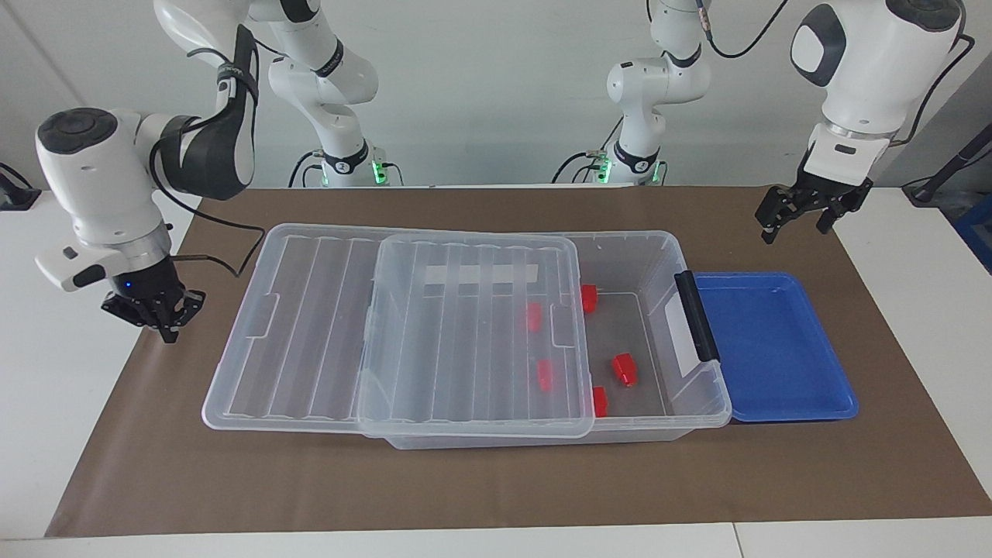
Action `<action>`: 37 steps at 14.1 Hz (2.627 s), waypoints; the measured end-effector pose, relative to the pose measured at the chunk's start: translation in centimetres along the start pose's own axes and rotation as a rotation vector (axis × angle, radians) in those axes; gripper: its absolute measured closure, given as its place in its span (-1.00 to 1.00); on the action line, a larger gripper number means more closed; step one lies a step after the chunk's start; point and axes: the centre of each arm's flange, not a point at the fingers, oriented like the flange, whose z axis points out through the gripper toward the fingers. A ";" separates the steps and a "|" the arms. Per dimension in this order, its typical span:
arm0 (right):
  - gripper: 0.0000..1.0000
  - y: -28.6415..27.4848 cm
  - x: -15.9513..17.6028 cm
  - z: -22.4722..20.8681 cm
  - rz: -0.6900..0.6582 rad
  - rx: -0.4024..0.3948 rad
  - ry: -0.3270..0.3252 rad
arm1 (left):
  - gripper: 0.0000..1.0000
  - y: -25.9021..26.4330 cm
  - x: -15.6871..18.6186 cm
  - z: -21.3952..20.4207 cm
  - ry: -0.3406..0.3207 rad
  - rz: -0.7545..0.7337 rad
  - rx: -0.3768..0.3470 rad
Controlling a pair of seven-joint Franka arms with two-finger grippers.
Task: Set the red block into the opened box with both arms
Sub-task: 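Move the right gripper to the edge of the clear lid, then push the clear lid with the right gripper back over the box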
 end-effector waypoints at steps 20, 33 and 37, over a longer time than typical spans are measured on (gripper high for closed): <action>0.98 -3.9 3.0 3.3 0.113 0.238 0.076 | -1.00 0.2 0.0 0.0 0.000 0.002 -0.006; 0.98 -8.2 3.8 2.6 0.077 0.270 0.079 | -1.00 0.7 -0.2 -0.4 -0.002 -0.017 -0.078; 0.98 -9.5 4.0 2.5 0.101 0.276 0.073 | -1.00 0.1 -0.2 -0.4 -0.002 -0.027 -0.077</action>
